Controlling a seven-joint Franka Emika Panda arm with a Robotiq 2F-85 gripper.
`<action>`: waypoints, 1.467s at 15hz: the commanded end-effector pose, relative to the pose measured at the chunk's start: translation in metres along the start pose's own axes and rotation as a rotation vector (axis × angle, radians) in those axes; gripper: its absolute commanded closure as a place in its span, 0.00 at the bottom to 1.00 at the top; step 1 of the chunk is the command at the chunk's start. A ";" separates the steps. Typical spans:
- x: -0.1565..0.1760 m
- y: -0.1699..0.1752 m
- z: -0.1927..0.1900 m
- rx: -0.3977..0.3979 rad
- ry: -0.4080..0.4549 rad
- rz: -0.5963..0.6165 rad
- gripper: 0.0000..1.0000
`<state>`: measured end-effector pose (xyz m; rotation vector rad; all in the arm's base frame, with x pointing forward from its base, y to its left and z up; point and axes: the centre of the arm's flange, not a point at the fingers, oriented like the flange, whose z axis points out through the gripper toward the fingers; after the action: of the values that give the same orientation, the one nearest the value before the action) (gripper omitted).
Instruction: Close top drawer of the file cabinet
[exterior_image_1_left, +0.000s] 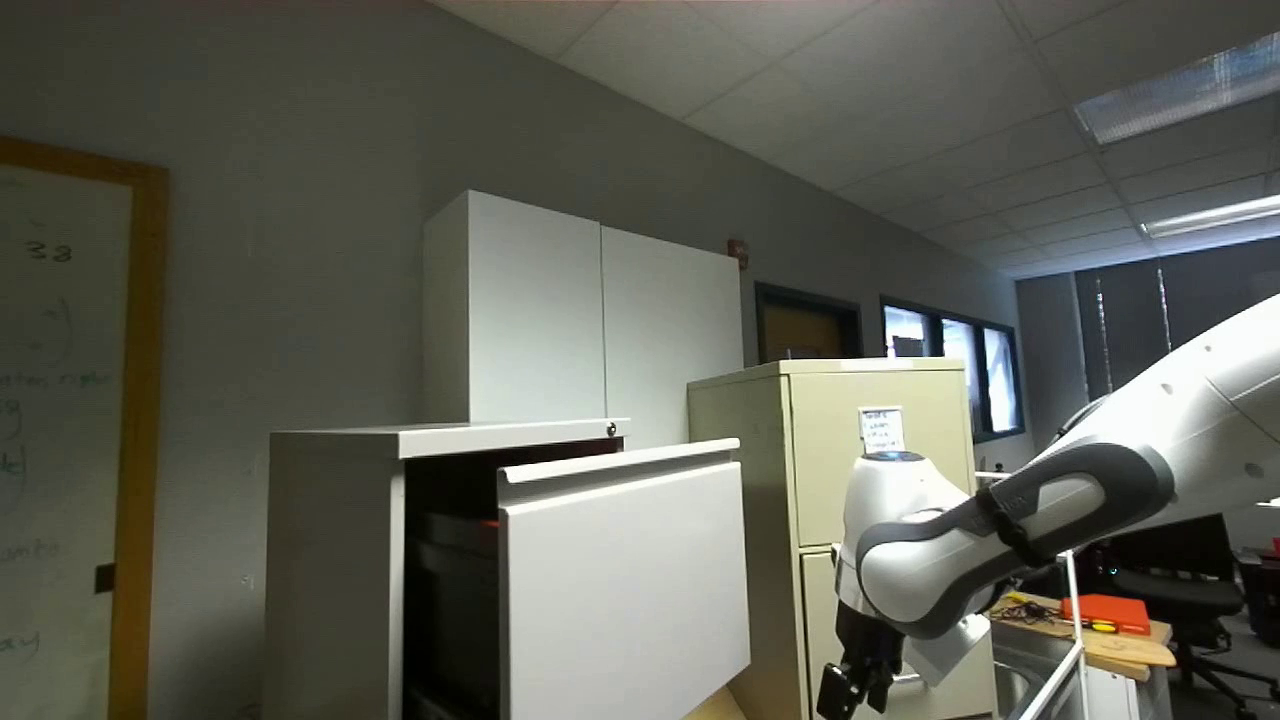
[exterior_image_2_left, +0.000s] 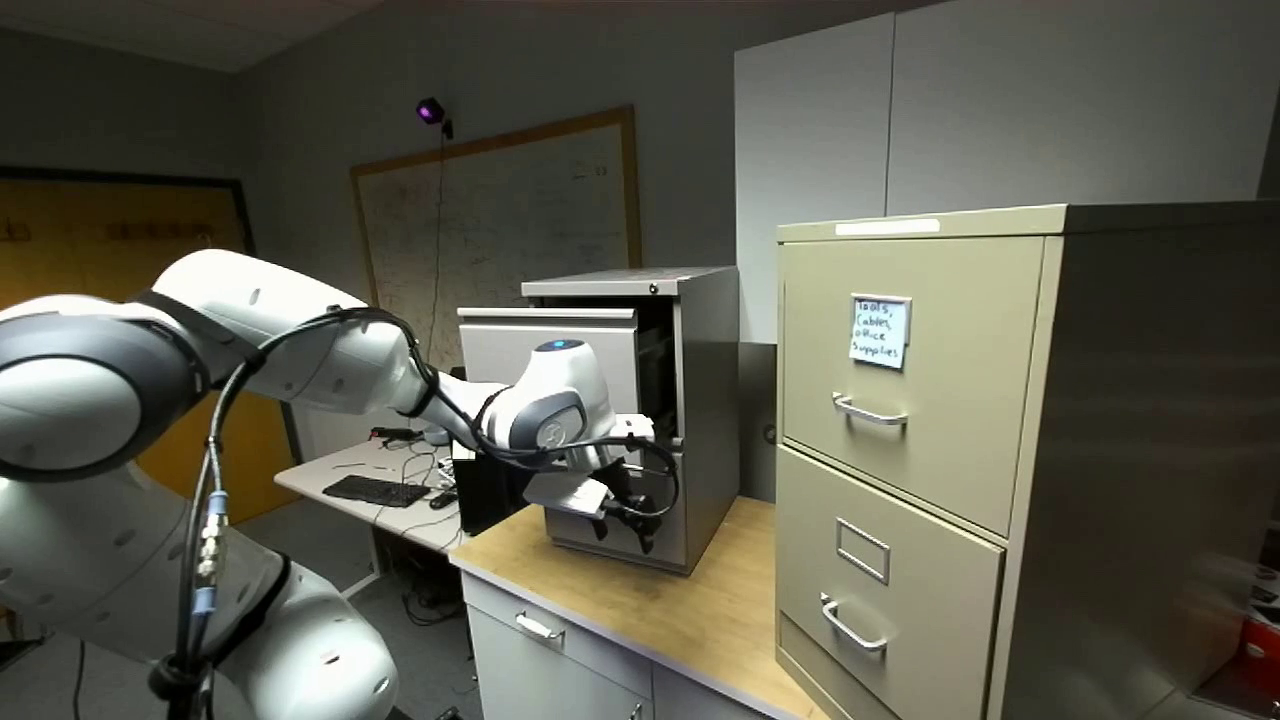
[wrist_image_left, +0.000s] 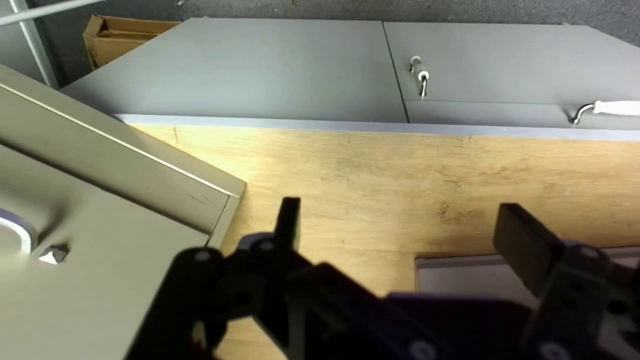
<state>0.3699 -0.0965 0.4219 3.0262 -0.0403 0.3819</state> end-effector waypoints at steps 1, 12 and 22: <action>0.010 -0.018 -0.037 -0.029 0.089 0.020 0.00; 0.022 -0.107 -0.194 -0.118 0.658 0.108 0.57; 0.023 -0.155 -0.254 -0.030 1.007 0.037 1.00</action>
<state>0.3291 0.0750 0.6489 2.4127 -0.0865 1.7255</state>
